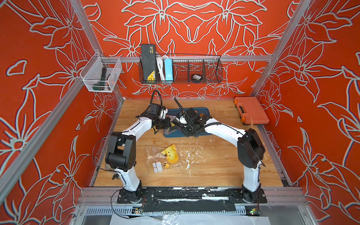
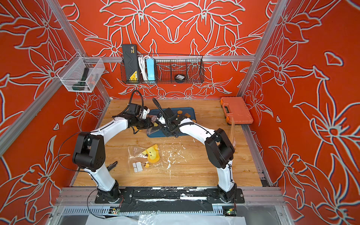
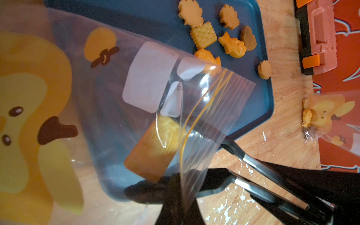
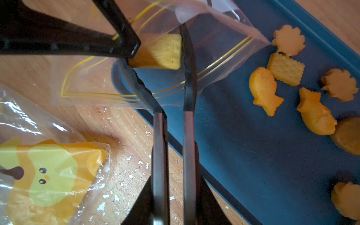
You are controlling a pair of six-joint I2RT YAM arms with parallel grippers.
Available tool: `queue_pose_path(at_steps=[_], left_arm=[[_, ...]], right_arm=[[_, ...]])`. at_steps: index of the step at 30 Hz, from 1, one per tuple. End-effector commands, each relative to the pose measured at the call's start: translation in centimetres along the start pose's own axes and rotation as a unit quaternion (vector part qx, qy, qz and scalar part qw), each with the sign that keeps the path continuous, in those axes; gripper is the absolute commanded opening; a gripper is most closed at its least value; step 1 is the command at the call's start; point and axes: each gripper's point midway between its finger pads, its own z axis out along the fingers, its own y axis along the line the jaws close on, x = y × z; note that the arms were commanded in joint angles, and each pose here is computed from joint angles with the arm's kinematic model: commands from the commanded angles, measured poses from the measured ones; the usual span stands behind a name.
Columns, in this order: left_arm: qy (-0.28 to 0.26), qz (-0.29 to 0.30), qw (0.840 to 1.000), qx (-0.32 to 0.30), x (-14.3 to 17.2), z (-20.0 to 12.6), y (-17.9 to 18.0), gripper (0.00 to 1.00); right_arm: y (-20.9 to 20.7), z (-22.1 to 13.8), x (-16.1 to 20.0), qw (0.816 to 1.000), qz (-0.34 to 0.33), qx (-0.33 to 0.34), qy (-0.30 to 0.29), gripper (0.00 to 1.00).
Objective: Put the cookies into a resealable bag to prevent moisture
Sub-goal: Place the cookie in the ziploc bag.
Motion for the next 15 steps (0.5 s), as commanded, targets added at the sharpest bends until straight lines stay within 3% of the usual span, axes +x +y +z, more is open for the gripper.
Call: queue_pose_path(at_steps=[1, 8, 15], left_arm=[[-0.018, 0.016, 1.0, 0.008, -0.5, -1.2, -1.0, 0.0], [-0.095, 0.003, 0.995, -0.013, -2.6, -4.6, 0.1, 0.0], [-0.048, -0.009, 0.999, 0.001, -1.4, -2.6, 0.5, 0.0]], right_arm=[[0.2, 0.1, -1.7, 1.0, -0.001, -0.009, -0.014, 0.33], [-0.3, 0.2, -0.8, 1.0, -0.006, 0.005, 0.0, 0.33], [0.3, -2.4, -3.1, 0.999, -0.007, -0.01, -0.041, 0.33]])
